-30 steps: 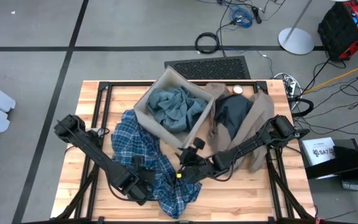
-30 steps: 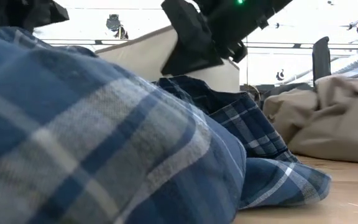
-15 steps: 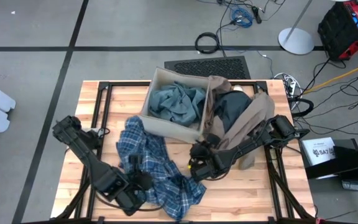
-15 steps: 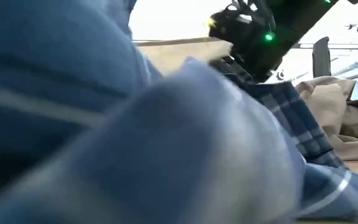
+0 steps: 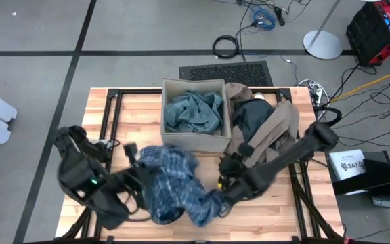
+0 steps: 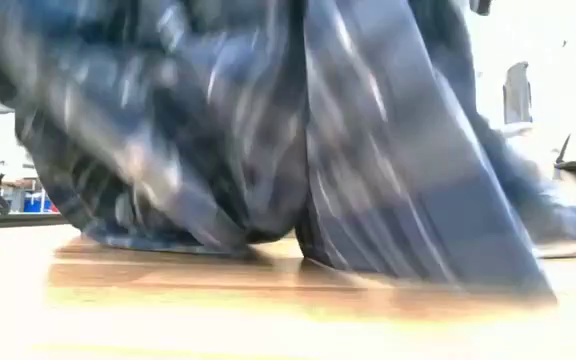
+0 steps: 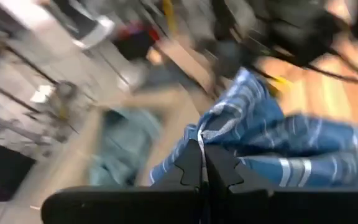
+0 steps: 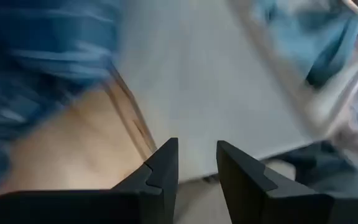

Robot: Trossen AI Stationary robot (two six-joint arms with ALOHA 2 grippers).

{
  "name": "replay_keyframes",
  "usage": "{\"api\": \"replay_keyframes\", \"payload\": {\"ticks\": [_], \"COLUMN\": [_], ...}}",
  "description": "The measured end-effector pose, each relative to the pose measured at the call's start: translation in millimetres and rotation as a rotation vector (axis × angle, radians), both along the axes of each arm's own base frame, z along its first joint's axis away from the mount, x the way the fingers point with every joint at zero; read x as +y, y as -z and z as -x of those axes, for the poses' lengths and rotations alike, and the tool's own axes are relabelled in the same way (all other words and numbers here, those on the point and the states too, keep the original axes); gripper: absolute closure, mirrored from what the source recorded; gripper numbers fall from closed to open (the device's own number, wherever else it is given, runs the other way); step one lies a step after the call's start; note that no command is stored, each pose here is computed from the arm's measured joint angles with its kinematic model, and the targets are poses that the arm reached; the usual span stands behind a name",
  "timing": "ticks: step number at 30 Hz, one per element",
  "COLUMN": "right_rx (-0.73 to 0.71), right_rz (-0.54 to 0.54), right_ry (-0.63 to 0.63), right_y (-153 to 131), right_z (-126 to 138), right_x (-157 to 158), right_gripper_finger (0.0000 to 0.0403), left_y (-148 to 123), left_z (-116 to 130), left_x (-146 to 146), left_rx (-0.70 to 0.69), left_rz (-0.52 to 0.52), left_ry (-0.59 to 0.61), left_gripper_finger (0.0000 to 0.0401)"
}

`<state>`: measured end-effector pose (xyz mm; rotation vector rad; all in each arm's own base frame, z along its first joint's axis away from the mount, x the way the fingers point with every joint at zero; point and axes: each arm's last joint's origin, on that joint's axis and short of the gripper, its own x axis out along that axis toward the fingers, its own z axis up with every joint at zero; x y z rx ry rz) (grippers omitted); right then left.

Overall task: Sort clothes
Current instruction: Put the blue polo shirt into the laundry organizer

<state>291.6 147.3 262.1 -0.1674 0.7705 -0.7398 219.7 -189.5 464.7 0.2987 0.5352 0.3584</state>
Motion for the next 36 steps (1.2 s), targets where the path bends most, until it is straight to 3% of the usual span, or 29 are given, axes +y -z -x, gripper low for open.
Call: {"api": "replay_keyframes", "payload": {"ticks": [3,8,11,15,20,30,32,36], "right_rx": [-0.071,-0.221,-0.307,-0.353,-0.293,-0.060,-0.034,0.040], "right_rz": [-0.072,-0.359,-0.451,-0.450,-0.294,0.219,0.297,0.496], "right_ry": [-0.106,-0.321,-0.510,-0.726,-0.865,-1.164,-1.137,-0.961], "right_y": [-49,-116,-138,-145,-122,-32,-13,10], "right_z": [18,47,54,51,30,-29,-38,-48], "right_x": [10,23,36,59,88,145,152,154], "right_gripper_finger": [0.0305,0.0305,0.0305,0.0305,0.0305,0.0305,0.0305,0.0294], "left_y": [-31,-71,-91,-102,-102,-104,-102,-96], "left_z": [5,9,10,7,4,1,-2,-7], "left_x": [14,30,41,47,51,52,49,38], "left_rx": [-0.157,-0.394,-0.489,-0.547,-0.578,-0.674,-0.681,-0.665], "left_rz": [-0.008,0.025,0.068,0.088,0.142,0.301,0.330,0.342], "left_ry": [-0.061,-0.138,-0.172,-0.198,-0.223,-0.258,-0.255,-0.223], "left_gripper_finger": [0.0400,0.0400,0.0400,0.0400,0.0398,0.0396,0.0396,0.0396]}}
